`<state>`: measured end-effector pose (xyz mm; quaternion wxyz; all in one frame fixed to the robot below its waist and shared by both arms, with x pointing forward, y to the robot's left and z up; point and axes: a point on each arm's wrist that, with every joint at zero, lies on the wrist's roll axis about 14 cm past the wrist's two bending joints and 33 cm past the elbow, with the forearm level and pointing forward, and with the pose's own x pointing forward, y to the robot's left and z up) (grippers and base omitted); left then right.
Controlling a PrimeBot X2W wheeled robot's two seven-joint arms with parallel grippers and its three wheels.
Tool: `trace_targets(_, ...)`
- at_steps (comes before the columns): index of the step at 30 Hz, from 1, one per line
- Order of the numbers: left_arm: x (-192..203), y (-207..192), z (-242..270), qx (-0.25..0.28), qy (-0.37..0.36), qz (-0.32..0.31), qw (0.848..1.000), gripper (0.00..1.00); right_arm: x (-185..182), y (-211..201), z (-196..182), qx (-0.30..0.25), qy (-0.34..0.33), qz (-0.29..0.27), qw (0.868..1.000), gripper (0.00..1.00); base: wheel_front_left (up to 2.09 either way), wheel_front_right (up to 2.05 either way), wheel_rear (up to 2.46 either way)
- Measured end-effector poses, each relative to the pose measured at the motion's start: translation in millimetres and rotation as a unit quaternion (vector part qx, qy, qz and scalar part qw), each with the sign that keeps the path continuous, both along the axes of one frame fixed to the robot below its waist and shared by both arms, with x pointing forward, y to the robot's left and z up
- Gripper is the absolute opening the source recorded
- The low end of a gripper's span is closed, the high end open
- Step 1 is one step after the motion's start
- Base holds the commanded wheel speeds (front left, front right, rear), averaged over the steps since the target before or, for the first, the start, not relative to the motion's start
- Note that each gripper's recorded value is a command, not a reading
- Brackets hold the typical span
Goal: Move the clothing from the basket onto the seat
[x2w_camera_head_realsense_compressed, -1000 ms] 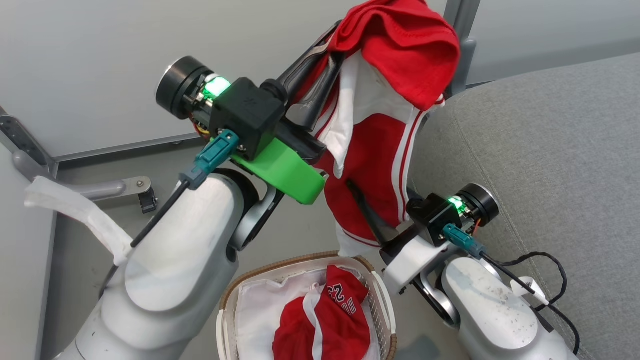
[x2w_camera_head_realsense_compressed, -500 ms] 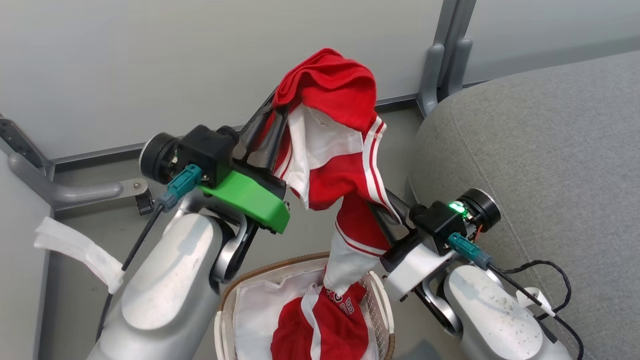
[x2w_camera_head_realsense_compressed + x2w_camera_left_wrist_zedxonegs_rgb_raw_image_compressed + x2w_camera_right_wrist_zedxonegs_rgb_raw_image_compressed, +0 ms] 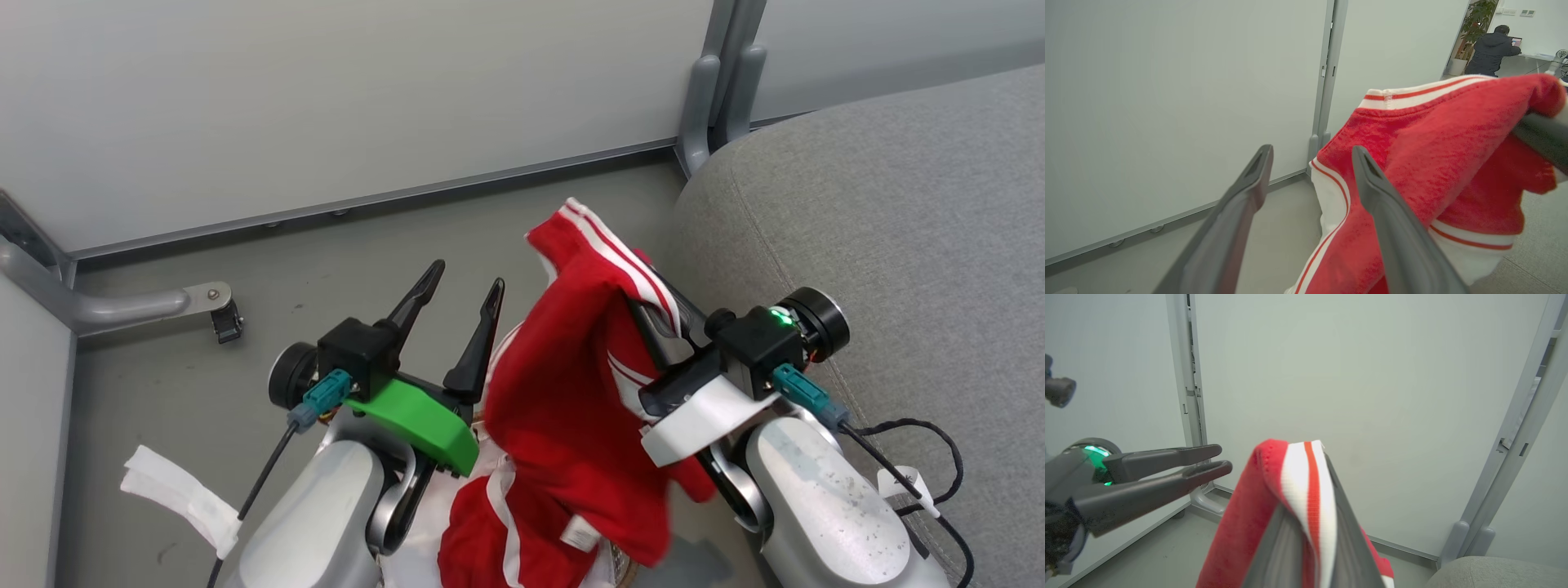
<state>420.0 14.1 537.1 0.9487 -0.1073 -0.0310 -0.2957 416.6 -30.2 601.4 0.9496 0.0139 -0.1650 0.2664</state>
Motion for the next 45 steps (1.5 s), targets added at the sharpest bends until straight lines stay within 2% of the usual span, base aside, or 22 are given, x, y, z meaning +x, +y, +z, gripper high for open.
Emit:
trace_targets(11,-19,-1,-36,-0.015,0.052,0.008,0.999,1.0,6,-14,7,0.008,-0.011,-0.023,1.0,0.0,0.0,0.0,0.0)
trace_targets(21,-24,-5,-38,-0.025,0.054,0.01,0.998,1.0,10,-33,14,0.011,-0.022,-0.052,0.998,0.0,0.0,0.0,0.0)
trace_targets(29,-24,-29,-38,-0.015,0.043,-0.024,0.999,1.0,14,-67,25,0.01,-0.041,-0.1,0.994,0.0,0.0,0.0,0.0)
trace_targets(36,-28,-66,-41,-0.013,0.042,-0.083,0.996,1.0,11,-126,24,0.002,-0.042,-0.182,0.982,0.0,0.0,0.0,0.0)
trace_targets(45,-35,-118,-46,-0.011,0.039,-0.168,0.985,1.0,-10,-202,16,-0.007,-0.029,-0.29,0.956,0.0,0.0,0.0,0.0)
